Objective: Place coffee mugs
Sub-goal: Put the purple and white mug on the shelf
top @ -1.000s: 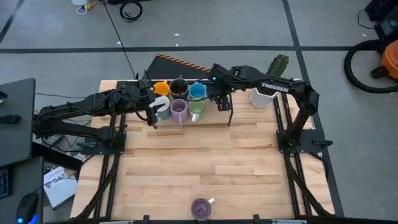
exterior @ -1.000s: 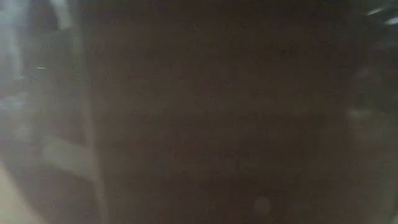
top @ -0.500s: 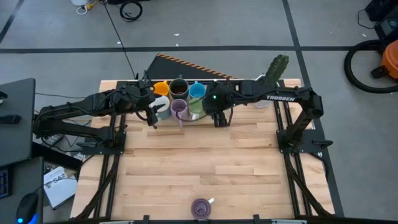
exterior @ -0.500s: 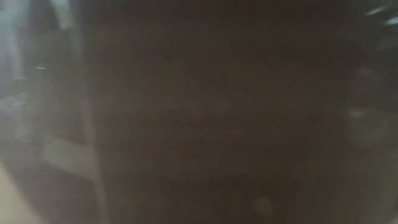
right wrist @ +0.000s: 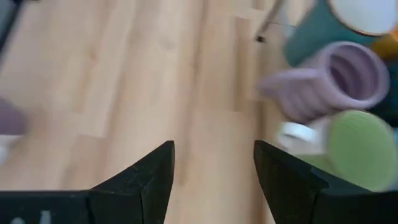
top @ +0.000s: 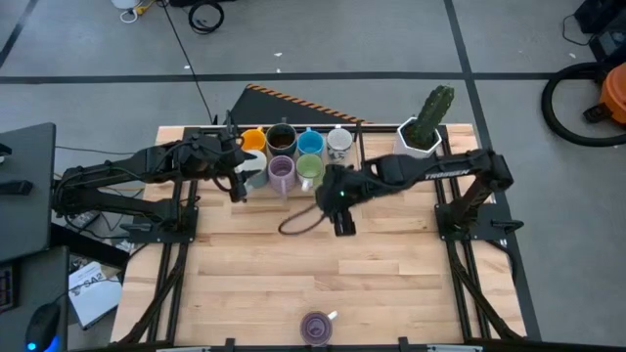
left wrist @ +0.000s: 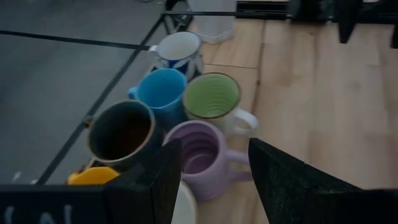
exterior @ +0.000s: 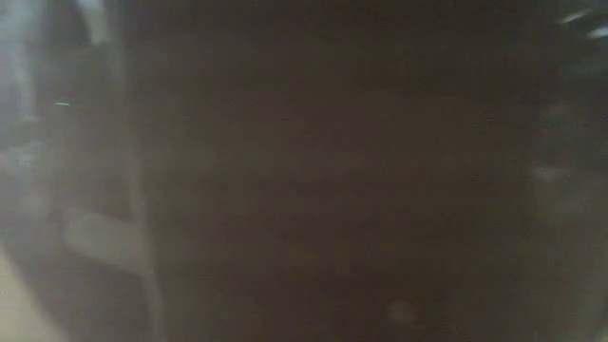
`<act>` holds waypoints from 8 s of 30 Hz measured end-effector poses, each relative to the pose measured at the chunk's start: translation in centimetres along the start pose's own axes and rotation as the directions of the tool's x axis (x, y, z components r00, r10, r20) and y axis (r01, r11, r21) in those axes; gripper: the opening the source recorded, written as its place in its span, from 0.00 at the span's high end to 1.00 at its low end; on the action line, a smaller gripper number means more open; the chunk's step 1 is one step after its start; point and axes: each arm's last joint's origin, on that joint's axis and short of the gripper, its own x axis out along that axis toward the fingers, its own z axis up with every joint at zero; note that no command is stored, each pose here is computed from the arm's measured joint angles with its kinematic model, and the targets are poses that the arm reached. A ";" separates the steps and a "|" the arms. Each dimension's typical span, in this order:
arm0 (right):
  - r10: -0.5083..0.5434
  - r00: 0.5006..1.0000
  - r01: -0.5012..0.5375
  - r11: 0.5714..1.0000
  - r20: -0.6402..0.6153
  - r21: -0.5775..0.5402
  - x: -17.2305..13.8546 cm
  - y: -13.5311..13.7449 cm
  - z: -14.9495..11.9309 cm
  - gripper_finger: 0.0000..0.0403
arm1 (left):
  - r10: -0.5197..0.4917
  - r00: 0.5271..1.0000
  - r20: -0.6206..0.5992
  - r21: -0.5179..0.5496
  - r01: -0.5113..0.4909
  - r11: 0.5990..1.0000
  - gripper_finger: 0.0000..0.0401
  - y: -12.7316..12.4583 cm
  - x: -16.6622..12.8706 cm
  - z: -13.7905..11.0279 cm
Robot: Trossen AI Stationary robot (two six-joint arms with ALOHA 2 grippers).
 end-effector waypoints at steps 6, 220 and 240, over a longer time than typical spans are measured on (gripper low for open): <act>0.090 0.996 -0.090 0.996 0.028 0.008 -0.4 4.1 0.3 0.44 | -0.074 0.997 0.003 0.007 0.074 0.997 0.52 -0.2 0.0 0.0; 0.017 0.957 -0.054 0.991 -0.289 -0.120 6.8 5.5 -11.8 0.64 | -0.253 0.965 -0.061 -0.171 0.240 0.956 0.52 -2.4 -0.6 -0.7; 0.057 0.913 -0.109 0.988 -0.404 -0.108 5.8 3.5 -12.0 0.51 | -0.253 0.966 -0.058 -0.175 0.240 0.955 0.52 -2.4 -0.6 -0.6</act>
